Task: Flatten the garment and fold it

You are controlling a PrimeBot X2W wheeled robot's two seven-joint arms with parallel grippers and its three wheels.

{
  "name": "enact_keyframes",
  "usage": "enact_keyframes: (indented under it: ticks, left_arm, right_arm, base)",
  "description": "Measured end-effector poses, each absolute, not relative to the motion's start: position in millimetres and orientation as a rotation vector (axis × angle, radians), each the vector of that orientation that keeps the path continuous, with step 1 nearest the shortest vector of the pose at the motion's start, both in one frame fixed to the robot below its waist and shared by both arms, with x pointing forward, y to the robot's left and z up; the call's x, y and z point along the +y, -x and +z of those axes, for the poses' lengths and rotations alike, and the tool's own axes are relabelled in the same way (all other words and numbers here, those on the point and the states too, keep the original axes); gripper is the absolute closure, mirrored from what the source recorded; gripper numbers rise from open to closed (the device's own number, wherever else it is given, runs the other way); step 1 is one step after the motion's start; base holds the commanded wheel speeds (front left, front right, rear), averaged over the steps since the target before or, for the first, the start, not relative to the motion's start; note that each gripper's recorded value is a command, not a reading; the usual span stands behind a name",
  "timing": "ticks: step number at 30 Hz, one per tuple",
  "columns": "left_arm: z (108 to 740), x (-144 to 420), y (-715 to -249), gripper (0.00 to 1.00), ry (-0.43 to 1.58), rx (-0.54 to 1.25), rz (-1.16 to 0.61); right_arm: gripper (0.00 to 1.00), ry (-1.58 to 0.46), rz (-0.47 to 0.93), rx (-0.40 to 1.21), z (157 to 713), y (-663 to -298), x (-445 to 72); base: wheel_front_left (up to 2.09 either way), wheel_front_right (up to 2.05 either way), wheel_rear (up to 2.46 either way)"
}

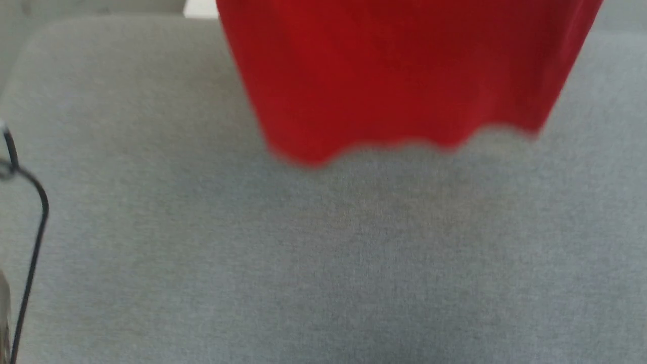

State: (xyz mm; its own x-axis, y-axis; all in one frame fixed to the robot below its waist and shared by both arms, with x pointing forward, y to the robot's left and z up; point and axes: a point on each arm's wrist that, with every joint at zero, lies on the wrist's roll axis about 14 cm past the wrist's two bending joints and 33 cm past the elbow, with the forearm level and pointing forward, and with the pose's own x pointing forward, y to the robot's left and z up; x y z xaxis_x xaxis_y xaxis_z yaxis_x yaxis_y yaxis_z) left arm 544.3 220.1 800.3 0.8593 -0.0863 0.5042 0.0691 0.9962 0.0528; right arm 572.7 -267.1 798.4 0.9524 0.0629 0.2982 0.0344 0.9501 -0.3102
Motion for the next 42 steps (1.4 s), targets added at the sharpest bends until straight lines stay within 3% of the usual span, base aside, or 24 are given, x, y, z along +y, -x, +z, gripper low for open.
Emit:
enact_keyframes:
  ticks: [11, 17, 22, 23, 29, 32, 42]
  left_arm:
    - [788.4, 224.6, -637.6, 1.00, 0.020, -0.611, -0.034]
    - [727.5, 206.1, -669.5, 1.00, 0.025, -0.560, -0.067]
    - [656.7, 191.6, -672.4, 1.00, 0.031, -0.416, -0.114]
    - [603.3, 182.4, -660.1, 1.00, 0.051, -0.289, -0.134]
    - [521.0, 162.6, -602.8, 1.00, 0.040, -0.067, -0.235]
    - [478.1, 162.8, -555.4, 1.00, 0.059, 0.059, -0.249]
    - [430.2, 193.7, -424.6, 1.00, 0.052, 0.297, -0.244]
  right_arm:
    - [1.00, 0.247, -0.044, -0.324, 761.9, -665.2, -273.7]
    - [1.00, 0.200, -0.022, -0.274, 702.8, -695.8, -266.6]
    - [1.00, 0.149, 0.011, -0.211, 646.0, -701.1, -257.0]
    - [1.00, 0.127, 0.034, -0.158, 611.4, -691.2, -252.3]
    - [1.00, 0.071, 0.127, 0.030, 529.1, -641.3, -227.4]
    - [1.00, 0.104, 0.206, 0.168, 485.3, -594.0, -214.3]
    - [1.00, 0.077, 0.194, 0.499, 424.1, -450.7, -253.4]
  base:
    - [0.00, 0.00, 0.00]
    - [0.00, 0.00, 0.00]
    - [0.00, 0.00, 0.00]
    - [0.00, 0.00, 0.00]
    - [0.00, 0.00, 0.00]
    - [0.00, 0.00, 0.00]
    - [0.00, 0.00, 0.00]
